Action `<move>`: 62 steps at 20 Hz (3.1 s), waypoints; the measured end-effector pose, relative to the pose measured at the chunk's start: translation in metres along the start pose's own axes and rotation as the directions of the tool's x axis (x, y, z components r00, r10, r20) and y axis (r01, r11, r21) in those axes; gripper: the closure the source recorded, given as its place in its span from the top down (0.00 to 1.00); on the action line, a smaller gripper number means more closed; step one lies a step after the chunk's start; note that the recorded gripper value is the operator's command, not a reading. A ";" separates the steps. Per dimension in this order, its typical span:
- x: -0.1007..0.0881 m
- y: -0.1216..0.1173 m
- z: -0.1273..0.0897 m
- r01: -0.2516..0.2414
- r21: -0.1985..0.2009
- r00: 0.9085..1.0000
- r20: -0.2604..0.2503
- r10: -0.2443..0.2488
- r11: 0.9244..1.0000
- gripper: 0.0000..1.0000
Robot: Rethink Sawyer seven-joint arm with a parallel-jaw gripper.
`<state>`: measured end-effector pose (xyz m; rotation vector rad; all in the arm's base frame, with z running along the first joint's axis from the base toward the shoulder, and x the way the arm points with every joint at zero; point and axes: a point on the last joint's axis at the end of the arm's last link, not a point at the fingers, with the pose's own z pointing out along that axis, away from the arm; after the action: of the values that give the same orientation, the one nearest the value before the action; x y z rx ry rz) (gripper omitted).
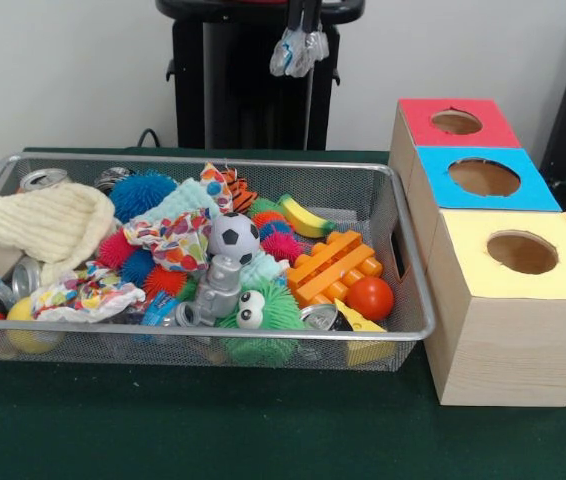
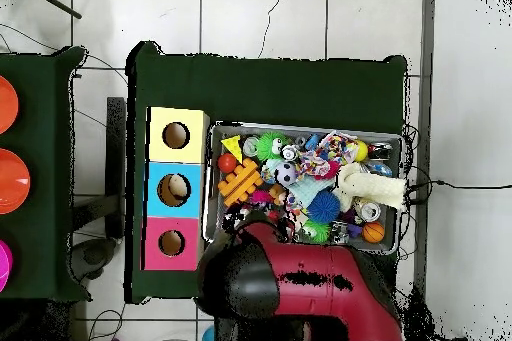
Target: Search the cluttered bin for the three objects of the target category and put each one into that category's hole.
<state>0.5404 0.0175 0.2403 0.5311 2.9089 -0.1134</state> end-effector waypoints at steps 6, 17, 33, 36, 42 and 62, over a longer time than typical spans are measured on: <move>0.004 0.015 -0.008 0.023 -0.008 1.000 0.010 -0.023 1.000 0.00; 0.016 0.040 -0.011 0.073 -0.018 0.997 0.012 -0.073 0.997 0.00; 0.068 0.109 0.008 0.221 -0.033 0.974 -0.045 -0.222 0.975 0.00; 0.078 0.116 0.013 0.238 -0.029 0.969 -0.058 -0.239 0.971 0.00; 0.092 0.120 0.024 0.254 -0.019 0.964 -0.075 -0.255 0.967 0.00; 0.108 0.125 0.042 0.267 0.041 0.962 -0.067 -0.264 0.963 0.00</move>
<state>0.4926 0.1667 0.1732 0.1493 3.0288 -0.2090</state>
